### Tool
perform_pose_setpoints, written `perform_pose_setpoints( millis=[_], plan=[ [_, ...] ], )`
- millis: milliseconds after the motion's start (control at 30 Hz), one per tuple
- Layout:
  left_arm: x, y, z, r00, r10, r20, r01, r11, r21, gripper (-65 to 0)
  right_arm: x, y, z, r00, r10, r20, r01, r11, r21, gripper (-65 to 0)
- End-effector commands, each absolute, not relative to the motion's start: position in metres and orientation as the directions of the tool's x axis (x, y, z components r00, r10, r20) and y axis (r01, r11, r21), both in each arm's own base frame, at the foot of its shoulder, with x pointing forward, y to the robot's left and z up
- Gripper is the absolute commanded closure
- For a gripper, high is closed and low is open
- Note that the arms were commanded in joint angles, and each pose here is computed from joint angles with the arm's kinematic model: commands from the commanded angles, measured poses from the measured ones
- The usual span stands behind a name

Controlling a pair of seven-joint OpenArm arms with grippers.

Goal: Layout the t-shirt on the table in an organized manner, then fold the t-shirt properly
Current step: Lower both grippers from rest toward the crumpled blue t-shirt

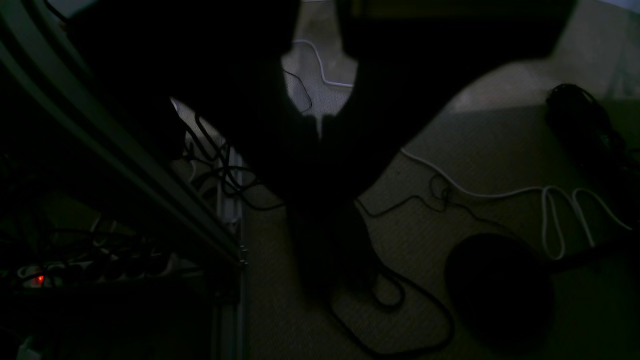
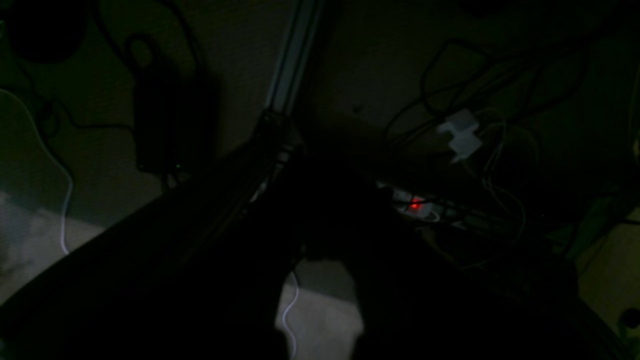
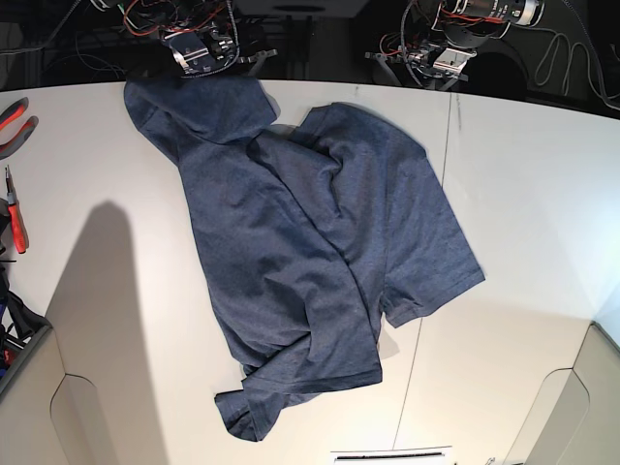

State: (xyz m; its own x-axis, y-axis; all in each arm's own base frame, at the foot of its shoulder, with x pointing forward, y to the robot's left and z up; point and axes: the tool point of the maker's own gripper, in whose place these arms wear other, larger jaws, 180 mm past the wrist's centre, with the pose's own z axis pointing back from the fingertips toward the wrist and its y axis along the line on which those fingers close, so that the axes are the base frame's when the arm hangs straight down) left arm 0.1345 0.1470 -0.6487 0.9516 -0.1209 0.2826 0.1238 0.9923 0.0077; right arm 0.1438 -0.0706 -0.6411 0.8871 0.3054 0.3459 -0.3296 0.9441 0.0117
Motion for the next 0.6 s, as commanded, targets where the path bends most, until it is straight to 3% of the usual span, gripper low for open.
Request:
perform_pose_setpoints(
  millis=[0,267,567],
  plan=[
    [0.146,0.148,-0.646,0.942,-0.125,0.311,0.129,0.992,0.009,0.0,0.158,-0.066,-0.637,0.873,0.302,0.384,-0.329,0.944,0.005,0.0],
    [0.138,0.148,-0.647,0.948,-0.117,0.297,0.122,0.993,0.005,0.0,0.157,-0.067,-0.637,0.873,0.302,0.382,-0.329,0.944,0.005,0.0],
    [0.088,0.154,-0.655,0.972,-0.062,0.228,0.073,0.997,-0.040,0.0,0.122,-0.067,-0.644,0.893,0.303,0.334,-0.329,0.944,0.023,0.0]
  ],
)
